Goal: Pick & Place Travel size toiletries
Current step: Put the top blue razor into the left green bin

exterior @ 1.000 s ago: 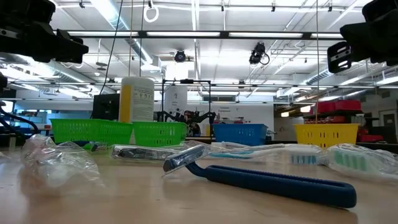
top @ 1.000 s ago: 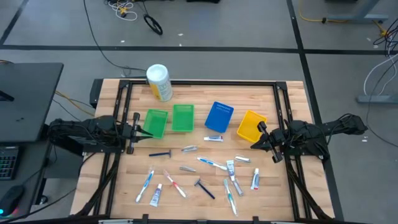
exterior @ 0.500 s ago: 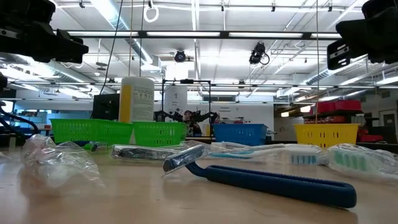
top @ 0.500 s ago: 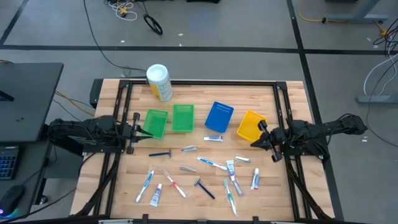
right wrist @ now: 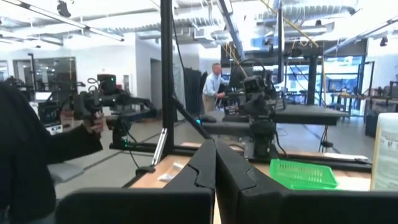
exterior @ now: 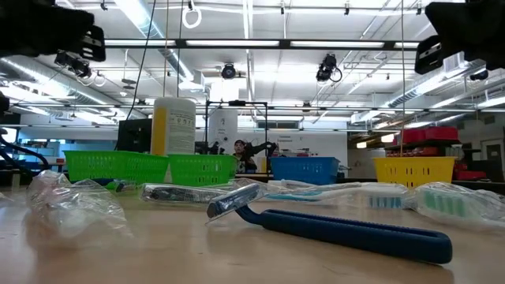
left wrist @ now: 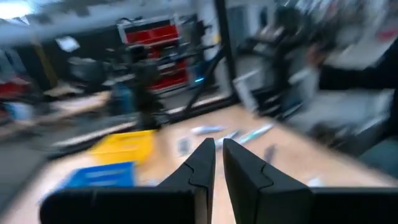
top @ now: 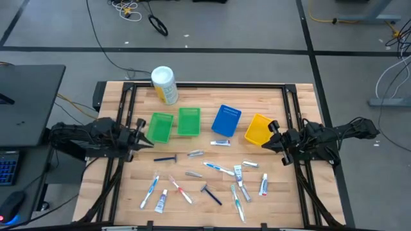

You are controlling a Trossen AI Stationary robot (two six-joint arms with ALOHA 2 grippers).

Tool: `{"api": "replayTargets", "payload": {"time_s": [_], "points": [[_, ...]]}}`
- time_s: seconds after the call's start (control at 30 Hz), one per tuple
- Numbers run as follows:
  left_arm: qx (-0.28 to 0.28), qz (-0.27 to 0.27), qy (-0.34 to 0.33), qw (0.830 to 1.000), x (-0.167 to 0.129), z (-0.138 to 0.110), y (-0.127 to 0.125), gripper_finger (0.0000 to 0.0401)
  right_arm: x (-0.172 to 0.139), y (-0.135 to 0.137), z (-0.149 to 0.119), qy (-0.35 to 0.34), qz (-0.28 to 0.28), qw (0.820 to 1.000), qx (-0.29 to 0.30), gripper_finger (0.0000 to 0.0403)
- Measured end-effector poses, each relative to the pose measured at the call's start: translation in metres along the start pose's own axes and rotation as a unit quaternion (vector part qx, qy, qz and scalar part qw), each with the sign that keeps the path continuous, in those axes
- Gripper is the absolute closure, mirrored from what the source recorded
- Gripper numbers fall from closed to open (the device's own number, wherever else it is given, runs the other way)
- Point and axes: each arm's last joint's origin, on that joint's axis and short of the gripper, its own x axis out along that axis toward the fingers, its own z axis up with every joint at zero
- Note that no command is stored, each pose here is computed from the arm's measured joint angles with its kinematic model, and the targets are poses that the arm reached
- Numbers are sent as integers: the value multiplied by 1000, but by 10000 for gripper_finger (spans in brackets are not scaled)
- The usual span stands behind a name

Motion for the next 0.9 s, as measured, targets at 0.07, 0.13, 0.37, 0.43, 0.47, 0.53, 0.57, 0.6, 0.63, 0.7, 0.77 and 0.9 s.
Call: {"api": "replayTargets", "payload": {"time_s": [0.07, 0.13, 0.37, 0.43, 0.47, 0.53, 0.57, 0.6, 0.63, 0.7, 0.77, 0.9], "points": [[-29, -4, -19, 999, 0, 4, 0, 362, 0, 0, 1, -3, 3, 1000, 9, 402], [-54, -2, -31, 998, 0, 6, 1, 362, 0, 0, 2, -8, 3, 999, 35, 402], [-137, -4, -34, 990, 0, 7, 1, 362, 0, -1, 7, -37, -16, 993, 111, 402], [-139, 0, -17, 990, 2, 4, 1, 362, -1, -5, 11, -64, -78, 990, 98, 402], [-135, 5, -12, 991, 3, 3, 1, 362, -2, -7, 13, -80, -125, 985, 89, 402], [-126, 20, -2, 992, 5, 1, 3, 362, -4, -12, 15, -98, -212, 968, 89, 402], [-122, 30, 7, 992, 7, 0, 3, 362, -5, -14, 15, -102, -252, 958, 93, 402], [-120, 39, 14, 992, 8, -1, 4, 362, -6, -16, 15, -107, -286, 947, 97, 402], [-120, 49, 20, 991, 10, -2, 5, 362, -8, -18, 16, -115, -322, 934, 100, 402], [-128, 71, 31, 989, 13, -4, 6, 362, -12, -22, 18, -136, -405, 898, 102, 402], [-132, 87, 48, 986, 16, -6, 8, 362, -16, -25, 20, -149, -476, 861, 100, 402], [-122, 98, 69, 985, 24, 4, 12, 362, -17, -25, 30, -169, -443, 879, 50, 402]]}}
